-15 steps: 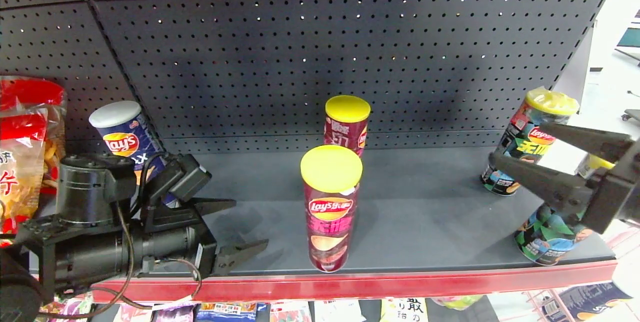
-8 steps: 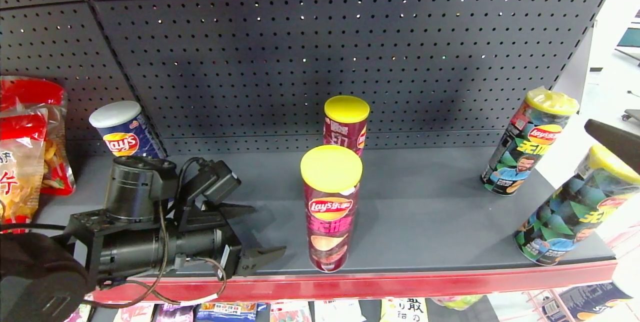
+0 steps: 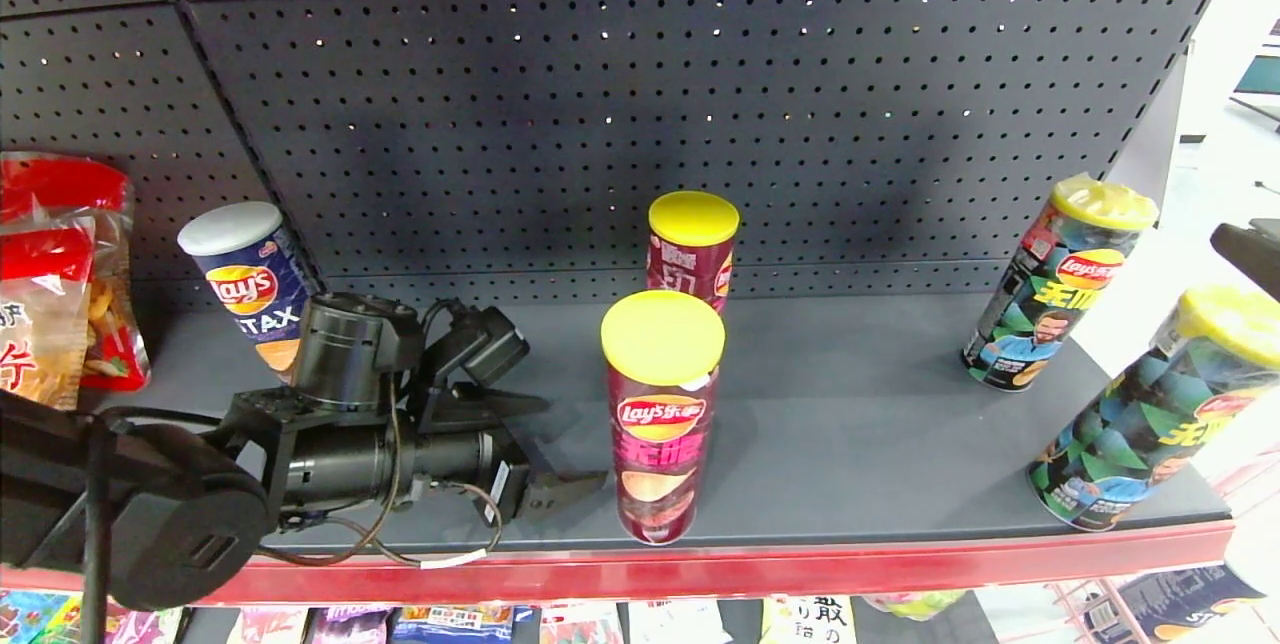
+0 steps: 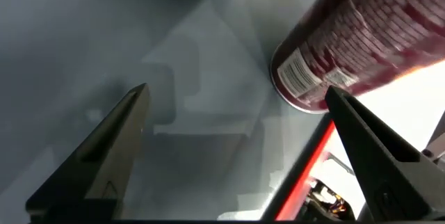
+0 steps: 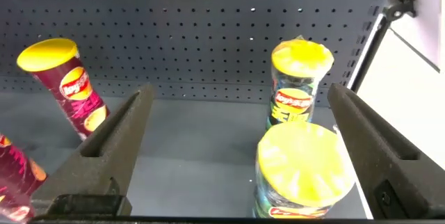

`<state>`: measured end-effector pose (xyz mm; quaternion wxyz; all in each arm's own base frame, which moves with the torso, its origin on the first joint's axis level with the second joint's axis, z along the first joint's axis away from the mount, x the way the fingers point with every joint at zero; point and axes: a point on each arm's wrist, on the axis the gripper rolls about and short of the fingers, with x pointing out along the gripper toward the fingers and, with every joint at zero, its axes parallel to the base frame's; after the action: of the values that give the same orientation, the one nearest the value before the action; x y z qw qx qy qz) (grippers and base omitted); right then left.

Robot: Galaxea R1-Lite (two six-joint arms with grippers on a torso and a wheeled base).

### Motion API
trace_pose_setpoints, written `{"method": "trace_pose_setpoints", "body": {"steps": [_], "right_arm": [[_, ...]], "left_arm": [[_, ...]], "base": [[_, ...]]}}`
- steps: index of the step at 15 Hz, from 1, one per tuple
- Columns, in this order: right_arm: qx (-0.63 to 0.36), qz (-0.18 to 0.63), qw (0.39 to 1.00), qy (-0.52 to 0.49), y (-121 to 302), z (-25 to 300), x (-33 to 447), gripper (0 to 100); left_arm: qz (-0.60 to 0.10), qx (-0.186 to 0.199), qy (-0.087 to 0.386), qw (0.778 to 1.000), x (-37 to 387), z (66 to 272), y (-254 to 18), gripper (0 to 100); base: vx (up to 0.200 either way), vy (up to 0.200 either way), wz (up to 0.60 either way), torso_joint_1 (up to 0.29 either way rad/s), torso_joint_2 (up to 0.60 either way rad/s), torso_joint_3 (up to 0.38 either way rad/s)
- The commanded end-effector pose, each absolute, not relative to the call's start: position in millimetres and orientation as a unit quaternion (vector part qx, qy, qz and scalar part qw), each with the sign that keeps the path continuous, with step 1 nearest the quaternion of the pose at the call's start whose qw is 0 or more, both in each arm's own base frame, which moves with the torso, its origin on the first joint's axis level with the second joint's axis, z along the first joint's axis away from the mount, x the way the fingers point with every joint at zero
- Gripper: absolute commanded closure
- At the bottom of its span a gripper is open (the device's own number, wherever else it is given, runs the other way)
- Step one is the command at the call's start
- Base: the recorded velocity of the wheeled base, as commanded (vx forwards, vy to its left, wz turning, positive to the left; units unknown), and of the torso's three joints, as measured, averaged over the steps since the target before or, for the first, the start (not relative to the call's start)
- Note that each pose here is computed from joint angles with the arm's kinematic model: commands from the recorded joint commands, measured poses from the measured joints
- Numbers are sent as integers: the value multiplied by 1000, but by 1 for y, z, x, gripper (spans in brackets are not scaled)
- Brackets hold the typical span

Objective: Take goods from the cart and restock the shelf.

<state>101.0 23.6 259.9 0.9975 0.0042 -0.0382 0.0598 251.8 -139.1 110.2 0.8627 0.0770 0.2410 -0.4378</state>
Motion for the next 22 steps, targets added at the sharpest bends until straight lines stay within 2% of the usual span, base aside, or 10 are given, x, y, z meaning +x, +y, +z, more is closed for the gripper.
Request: {"method": "trace_pose_setpoints", "body": {"steps": [1,11,22], "right_arm": [[4,59,998,-37,24,260,102,0],[5,58,998,-38,24,260,102,0],[5,58,998,-36,24,259,102,0]], "left_arm": [[-438,77,245,861,256,107,-142,0],[-451,80,237,857,266,106,-157,0],[-459,81,234,853,264,107,-162,0]], "base": [[0,0,0,0,0,0],[0,0,0,0,0,0],[0,0,0,0,0,0]]}}
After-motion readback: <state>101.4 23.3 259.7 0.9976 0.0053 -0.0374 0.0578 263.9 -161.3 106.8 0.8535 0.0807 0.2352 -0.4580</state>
